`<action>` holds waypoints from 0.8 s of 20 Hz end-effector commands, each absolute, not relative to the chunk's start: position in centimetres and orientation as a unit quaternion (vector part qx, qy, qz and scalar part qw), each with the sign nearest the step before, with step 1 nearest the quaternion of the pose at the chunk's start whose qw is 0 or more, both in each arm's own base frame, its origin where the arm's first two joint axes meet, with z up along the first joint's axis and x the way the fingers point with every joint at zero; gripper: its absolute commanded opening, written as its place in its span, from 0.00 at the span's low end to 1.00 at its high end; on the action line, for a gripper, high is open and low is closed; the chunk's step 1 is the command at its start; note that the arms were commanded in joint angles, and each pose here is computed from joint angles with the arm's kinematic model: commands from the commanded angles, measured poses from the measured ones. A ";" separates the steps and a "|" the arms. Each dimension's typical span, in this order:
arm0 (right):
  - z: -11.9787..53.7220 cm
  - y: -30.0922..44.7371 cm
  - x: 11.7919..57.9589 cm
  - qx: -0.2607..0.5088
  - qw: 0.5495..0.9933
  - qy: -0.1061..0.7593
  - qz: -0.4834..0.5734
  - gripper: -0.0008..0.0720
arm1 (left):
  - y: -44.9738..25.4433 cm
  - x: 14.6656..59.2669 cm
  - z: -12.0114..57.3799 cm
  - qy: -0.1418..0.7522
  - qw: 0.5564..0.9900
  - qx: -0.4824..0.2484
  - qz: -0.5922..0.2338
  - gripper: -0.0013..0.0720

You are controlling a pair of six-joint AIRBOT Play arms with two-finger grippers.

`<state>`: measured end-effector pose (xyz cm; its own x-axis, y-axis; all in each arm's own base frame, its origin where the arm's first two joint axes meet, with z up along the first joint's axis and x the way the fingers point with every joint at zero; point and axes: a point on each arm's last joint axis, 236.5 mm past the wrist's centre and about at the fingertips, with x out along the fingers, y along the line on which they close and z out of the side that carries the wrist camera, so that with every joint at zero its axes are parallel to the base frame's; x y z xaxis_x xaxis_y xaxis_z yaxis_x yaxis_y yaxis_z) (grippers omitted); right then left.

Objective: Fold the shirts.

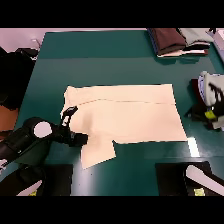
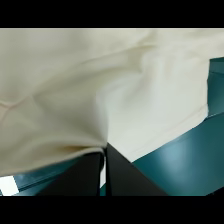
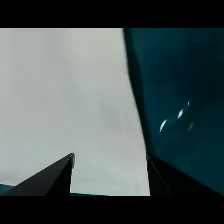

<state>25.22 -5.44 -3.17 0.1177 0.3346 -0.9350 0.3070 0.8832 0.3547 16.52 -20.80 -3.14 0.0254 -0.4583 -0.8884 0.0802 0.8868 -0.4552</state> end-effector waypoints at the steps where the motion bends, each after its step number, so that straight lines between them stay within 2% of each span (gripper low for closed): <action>1: -8.0 -5.4 19.4 0.349 0.620 0.702 -0.019 0.74 | -21.3 17.6 -2.3 0.653 0.715 -0.145 -0.201 0.05; 4: -10.1 -3.7 17.4 0.362 0.586 0.725 -0.008 0.69 | -21.4 17.6 -2.3 0.652 0.716 -0.145 -0.201 0.05; 6: -10.4 -2.8 17.5 0.344 0.590 0.730 0.001 0.64 | -21.4 17.6 -2.3 0.652 0.716 -0.146 -0.201 0.05; 10: -8.2 -1.9 19.6 0.268 0.639 0.720 0.033 0.08 | -21.1 17.0 -1.9 0.660 0.710 -0.125 -0.212 0.05; 11: -7.1 -1.7 20.1 0.250 0.651 0.716 0.043 0.03 | -20.9 16.9 -1.5 0.663 0.708 -0.116 -0.213 0.05; 13: -4.6 -1.2 20.9 0.221 0.671 0.705 0.060 0.03 | -19.9 16.9 -0.1 0.662 0.714 -0.084 -0.213 0.05; 16: -1.6 -1.8 20.4 0.181 0.700 0.689 0.054 0.03 | -17.9 15.7 2.4 0.649 0.730 -0.081 -0.196 0.05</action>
<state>20.87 -1.83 -4.20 0.0236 0.3720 -0.9279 0.2377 0.8995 0.3666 16.94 -19.93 0.77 0.0701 -0.4381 -0.8962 0.1845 0.8886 -0.4200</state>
